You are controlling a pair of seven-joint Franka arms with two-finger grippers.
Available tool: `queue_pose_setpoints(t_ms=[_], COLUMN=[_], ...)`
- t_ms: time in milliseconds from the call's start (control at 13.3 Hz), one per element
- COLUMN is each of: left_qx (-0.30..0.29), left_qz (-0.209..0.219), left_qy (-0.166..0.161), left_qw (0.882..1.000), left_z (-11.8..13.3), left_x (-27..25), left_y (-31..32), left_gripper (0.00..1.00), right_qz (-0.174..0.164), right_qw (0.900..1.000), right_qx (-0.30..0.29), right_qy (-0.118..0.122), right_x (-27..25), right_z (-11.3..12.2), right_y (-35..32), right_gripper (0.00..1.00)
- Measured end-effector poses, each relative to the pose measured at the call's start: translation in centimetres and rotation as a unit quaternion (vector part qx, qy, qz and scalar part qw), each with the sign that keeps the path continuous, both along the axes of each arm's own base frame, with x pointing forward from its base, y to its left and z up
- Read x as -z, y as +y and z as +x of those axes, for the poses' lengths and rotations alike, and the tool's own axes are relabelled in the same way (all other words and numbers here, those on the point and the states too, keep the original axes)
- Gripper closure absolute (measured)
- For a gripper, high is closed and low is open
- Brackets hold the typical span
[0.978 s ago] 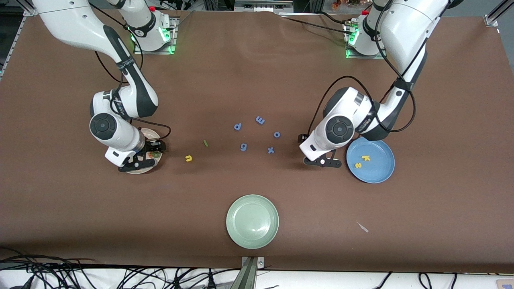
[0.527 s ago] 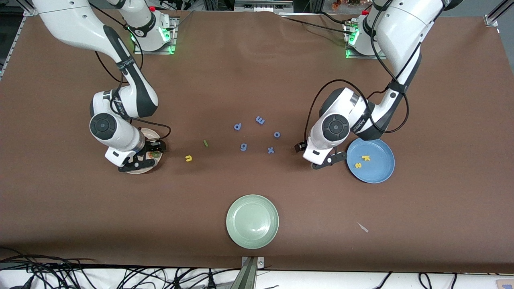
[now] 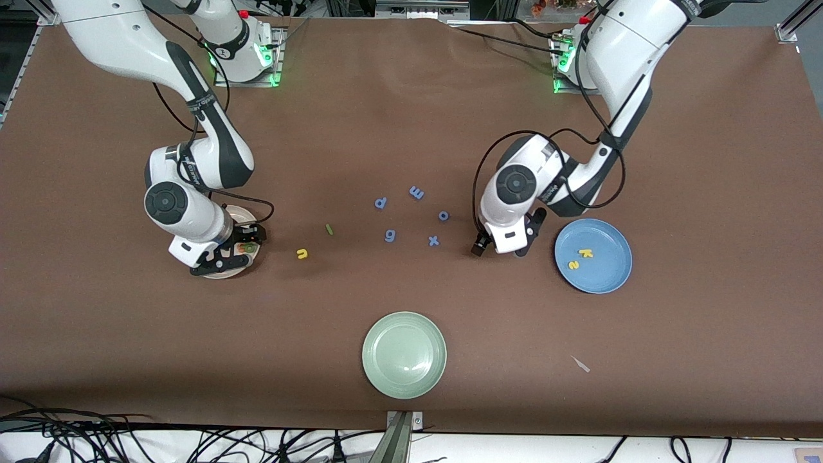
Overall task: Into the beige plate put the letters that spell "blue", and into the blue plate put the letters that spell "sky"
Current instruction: 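Reach the right gripper to the yellow u while the left gripper nears y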
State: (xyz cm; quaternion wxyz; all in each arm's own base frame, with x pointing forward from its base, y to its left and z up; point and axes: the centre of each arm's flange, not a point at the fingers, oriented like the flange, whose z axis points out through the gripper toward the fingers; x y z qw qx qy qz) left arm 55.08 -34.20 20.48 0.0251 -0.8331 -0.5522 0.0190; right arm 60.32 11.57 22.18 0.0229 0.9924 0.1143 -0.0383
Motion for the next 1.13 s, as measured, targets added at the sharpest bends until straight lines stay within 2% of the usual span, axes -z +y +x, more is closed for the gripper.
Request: queue_pose_setpoints(t_ms=[75, 150, 301, 677, 903, 1129], left_qx=[-0.034, -0.058, -0.086, -0.118, -0.121, -0.131], left_qz=[0.003, 0.002, 0.002, -0.009, -0.016, -0.026], left_qy=[-0.008, -0.009, -0.009, -0.013, -0.014, -0.005], left_qw=[0.999, 0.998, 0.996, 0.993, 0.992, 0.991], left_z=[-0.5, -0.7, -0.3, 0.6, -0.1, -0.5], left_x=[0.6, 1.2, 1.8, 2.5, 3.3, 3.4], left_y=[-0.5, -0.6, 0.4, 2.5, 2.4, 1.8], left_gripper=[0.00, 0.00, 0.00, 0.05, 0.35, 0.35], right_qz=[0.002, 0.009, 0.017, 0.006, 0.005, 0.012], right_qw=[1.000, 0.998, 0.998, 0.997, 0.994, 0.994], right_qx=[0.018, 0.055, 0.063, 0.082, 0.106, 0.110], right_qy=[-0.001, -0.002, 0.002, 0.010, 0.012, 0.006], right_x=[0.0, -0.4, -1.6, -1.7, -0.8, 0.4], right_z=[0.0, -0.3, -1.8, -1.2, -1.4, -1.2], right_y=[0.3, 3.8, 11.0, 9.4, 11.2, 13.8], right_gripper=[0.14, 0.14, 0.14, 0.14, 0.14, 0.14])
